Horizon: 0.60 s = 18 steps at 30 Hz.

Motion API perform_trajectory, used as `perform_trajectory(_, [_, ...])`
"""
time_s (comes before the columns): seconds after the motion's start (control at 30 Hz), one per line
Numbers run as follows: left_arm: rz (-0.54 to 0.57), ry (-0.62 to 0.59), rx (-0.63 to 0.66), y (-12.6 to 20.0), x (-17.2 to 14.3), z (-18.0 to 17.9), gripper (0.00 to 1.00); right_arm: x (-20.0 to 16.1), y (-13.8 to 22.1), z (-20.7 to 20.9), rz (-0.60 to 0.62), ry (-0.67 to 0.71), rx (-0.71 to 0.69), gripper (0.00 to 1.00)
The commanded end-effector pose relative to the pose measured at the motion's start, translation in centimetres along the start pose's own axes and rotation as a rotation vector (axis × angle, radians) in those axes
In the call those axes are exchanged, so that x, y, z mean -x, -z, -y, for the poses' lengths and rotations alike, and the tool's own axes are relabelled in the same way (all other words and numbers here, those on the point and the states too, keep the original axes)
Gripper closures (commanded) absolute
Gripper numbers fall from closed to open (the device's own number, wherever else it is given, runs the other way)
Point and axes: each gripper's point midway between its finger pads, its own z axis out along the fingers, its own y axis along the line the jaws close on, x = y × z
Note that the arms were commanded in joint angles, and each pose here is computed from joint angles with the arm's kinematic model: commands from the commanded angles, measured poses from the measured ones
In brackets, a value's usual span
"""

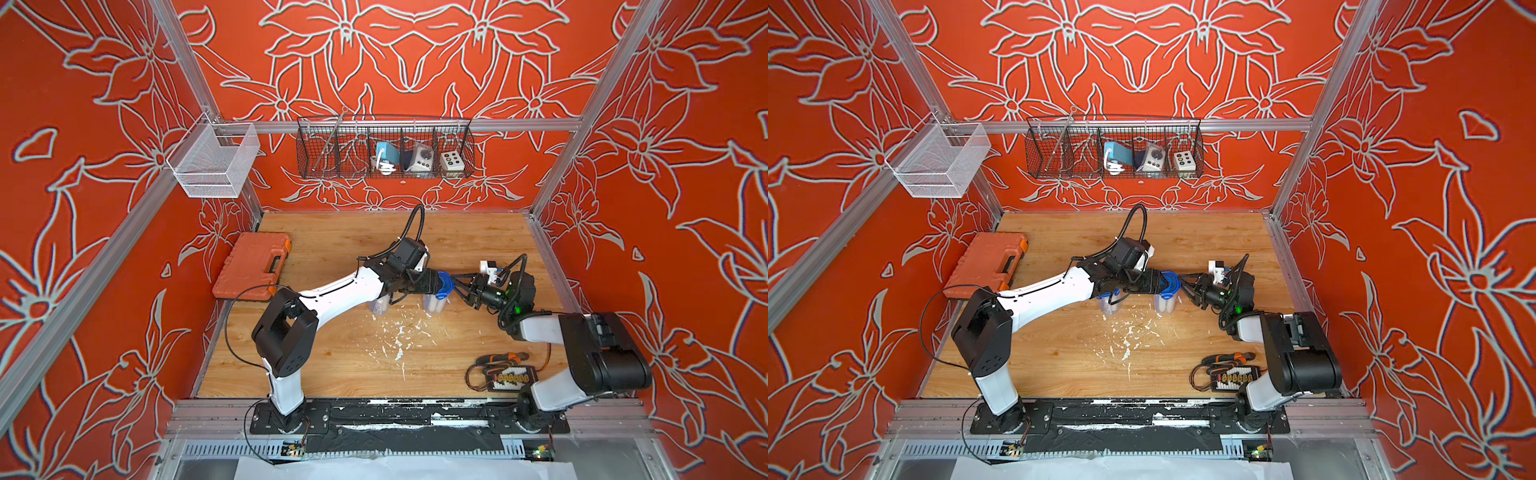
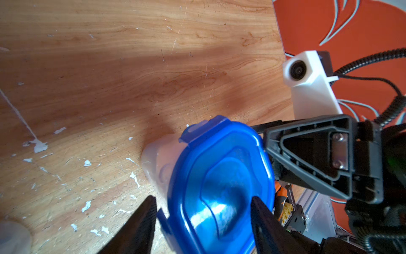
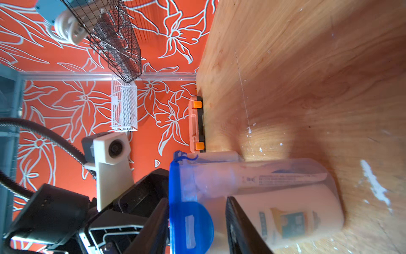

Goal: Take out toiletry kits
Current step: Unfasten the latch on the container.

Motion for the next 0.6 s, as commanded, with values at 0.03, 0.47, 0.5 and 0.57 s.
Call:
perform_trajectory(0.03, [-0.077, 0.028, 0.098, -1.2, -2.6, -3.0, 0.38, -0.8, -0.1, -0.4, -0.014, -0.031, 0.050, 0.56])
perform_trajectory(0.47, [-0.106, 0.050, 0.156, -1.8, -4.0, -4.8, 0.42, -0.8, 0.0, -0.7, -0.005, -0.052, 0.070, 0.68])
perform_trajectory(0.5, [-0.108, 0.050, 0.158, -1.9, -4.1, -4.9, 0.42, -0.8, 0.0, -0.7, -0.005, -0.052, 0.067, 0.69])
perform_trajectory(0.57, [-0.112, 0.052, 0.167, -2.0, -4.3, -5.1, 0.42, -0.8, 0.1, -0.7, -0.002, -0.048, 0.057, 0.72])
